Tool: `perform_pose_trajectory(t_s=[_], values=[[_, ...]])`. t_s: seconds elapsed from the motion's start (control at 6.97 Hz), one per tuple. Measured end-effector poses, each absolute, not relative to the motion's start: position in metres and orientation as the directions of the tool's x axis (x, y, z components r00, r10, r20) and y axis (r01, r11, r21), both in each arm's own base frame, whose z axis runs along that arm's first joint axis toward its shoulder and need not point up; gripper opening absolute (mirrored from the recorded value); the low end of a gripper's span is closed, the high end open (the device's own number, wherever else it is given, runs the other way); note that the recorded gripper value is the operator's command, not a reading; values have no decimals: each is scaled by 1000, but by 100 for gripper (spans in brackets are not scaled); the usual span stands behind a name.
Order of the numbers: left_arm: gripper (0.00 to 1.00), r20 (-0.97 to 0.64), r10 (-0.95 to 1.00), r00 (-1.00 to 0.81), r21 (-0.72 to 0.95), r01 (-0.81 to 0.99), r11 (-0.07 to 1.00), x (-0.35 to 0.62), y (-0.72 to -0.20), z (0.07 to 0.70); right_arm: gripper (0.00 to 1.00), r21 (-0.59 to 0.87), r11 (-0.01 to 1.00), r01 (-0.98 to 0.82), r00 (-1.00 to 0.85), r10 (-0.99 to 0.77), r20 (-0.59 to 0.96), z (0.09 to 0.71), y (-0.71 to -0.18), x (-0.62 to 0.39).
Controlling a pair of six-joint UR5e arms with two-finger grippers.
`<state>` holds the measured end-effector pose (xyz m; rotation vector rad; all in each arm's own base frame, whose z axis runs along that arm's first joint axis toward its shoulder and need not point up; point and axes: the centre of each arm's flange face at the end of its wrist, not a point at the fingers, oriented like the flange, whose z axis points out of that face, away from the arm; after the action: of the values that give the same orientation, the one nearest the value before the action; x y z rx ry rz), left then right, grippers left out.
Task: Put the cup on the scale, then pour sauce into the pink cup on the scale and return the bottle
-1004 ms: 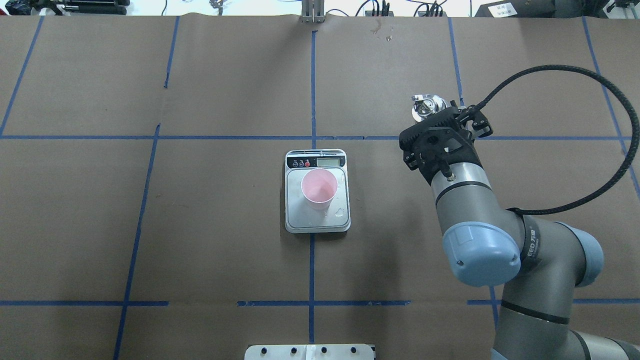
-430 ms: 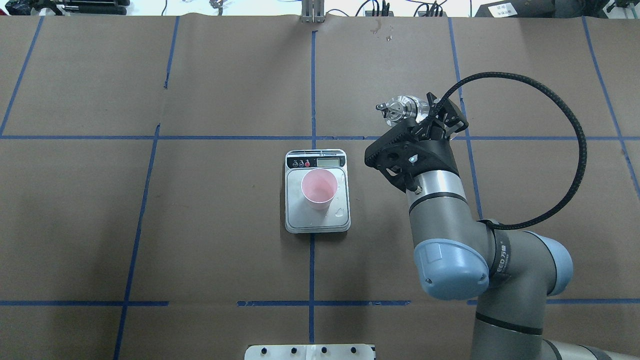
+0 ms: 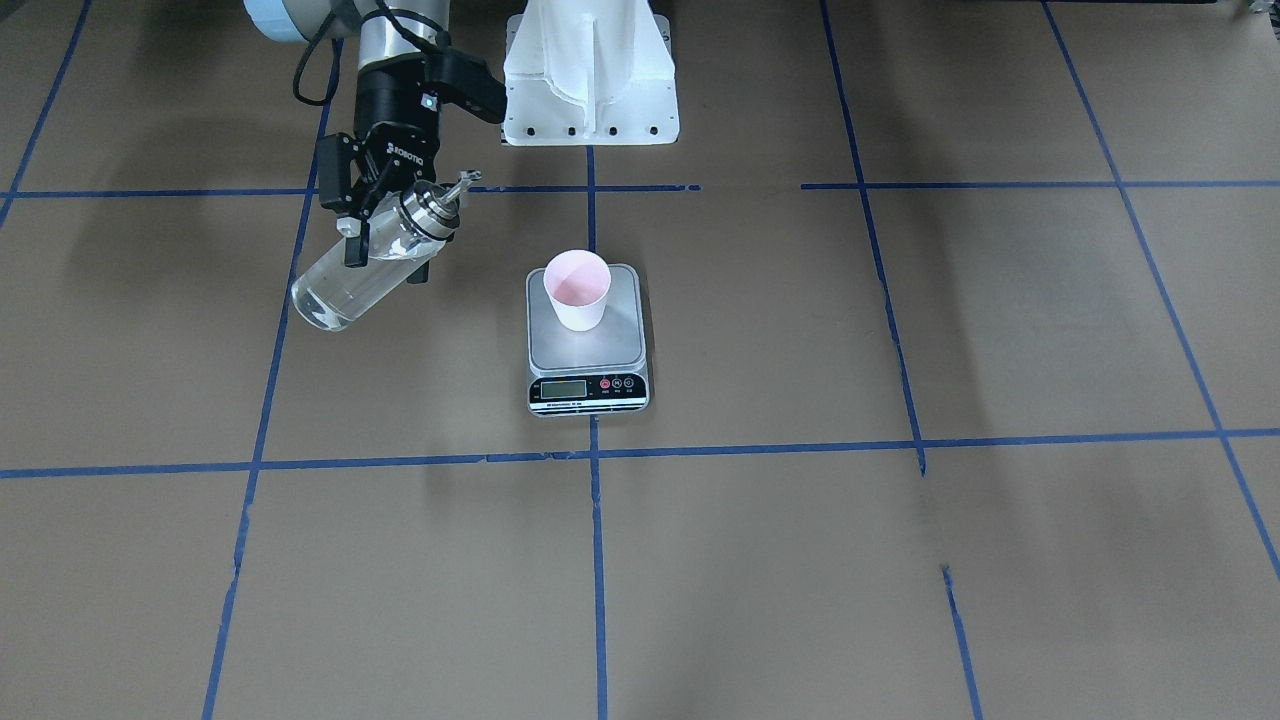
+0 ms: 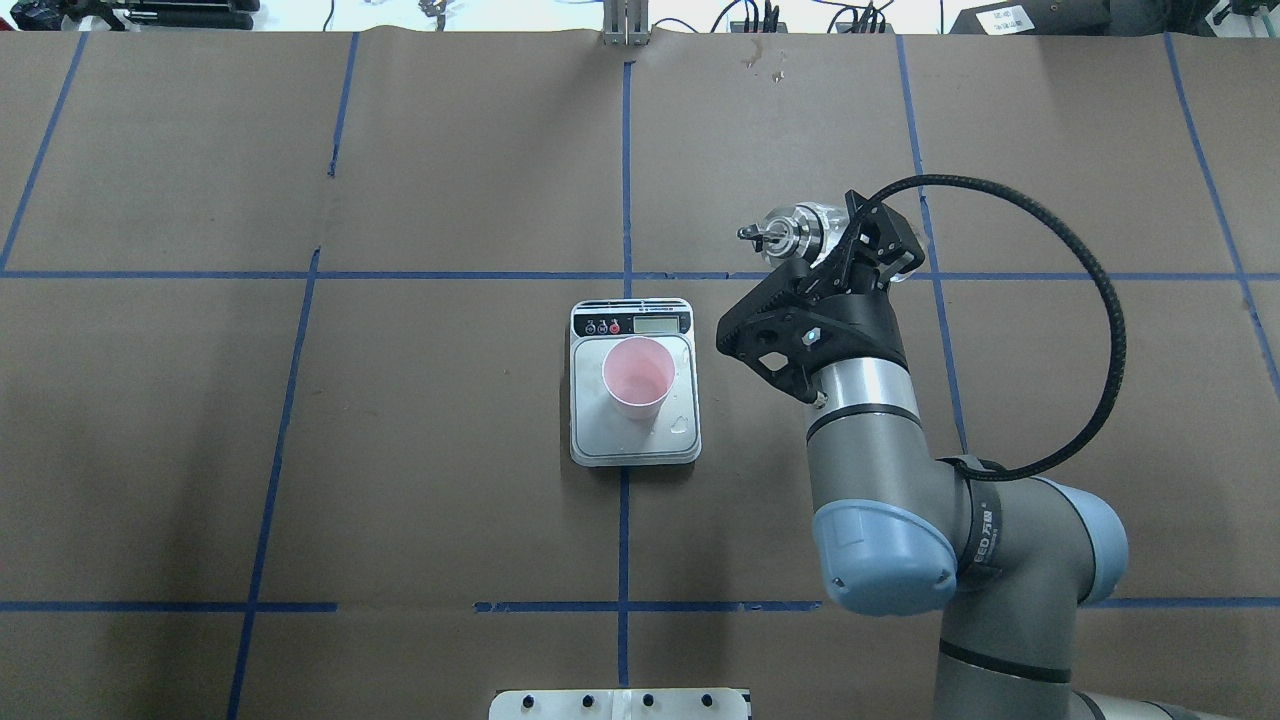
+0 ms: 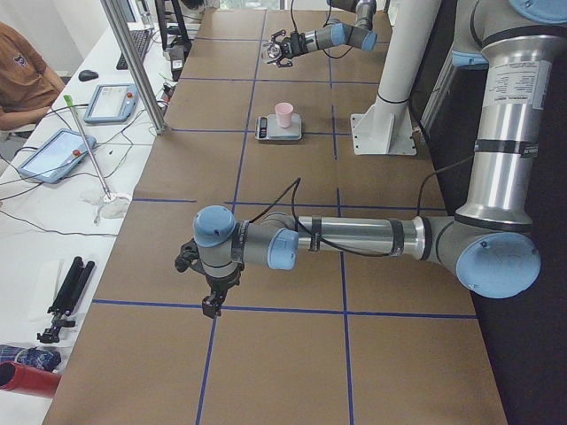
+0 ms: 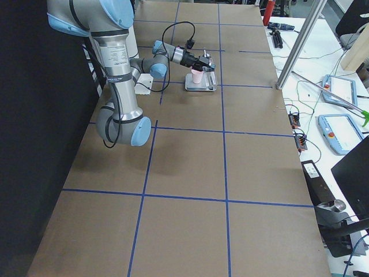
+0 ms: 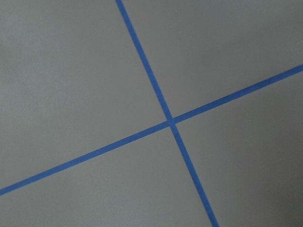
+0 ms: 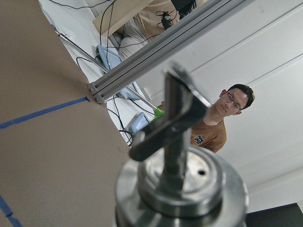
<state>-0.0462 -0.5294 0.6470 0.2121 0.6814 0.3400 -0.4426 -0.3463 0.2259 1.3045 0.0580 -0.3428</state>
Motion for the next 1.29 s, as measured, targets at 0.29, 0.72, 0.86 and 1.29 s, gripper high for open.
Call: perform_pose_trajectory(t_s=[0.29, 0.72, 0.86, 1.29], values=[[100, -576, 377, 725, 305, -237, 922, -46, -530, 646, 0, 925, 198, 325, 936, -211, -283, 236, -330, -465], [100, -575, 377, 726, 305, -237, 922, -47, -529, 647, 0, 900, 191, 391, 913, -204, -354, 261, -324, -495], [100, -575, 377, 726, 304, -238, 923, -47, -529, 647, 0, 894, 188, 407, 907, -198, -372, 264, -324, -508], [100, -575, 375, 727, 301, -238, 923, -47, -529, 649, 0, 880, 184, 438, 895, -179, -409, 269, -327, -533]])
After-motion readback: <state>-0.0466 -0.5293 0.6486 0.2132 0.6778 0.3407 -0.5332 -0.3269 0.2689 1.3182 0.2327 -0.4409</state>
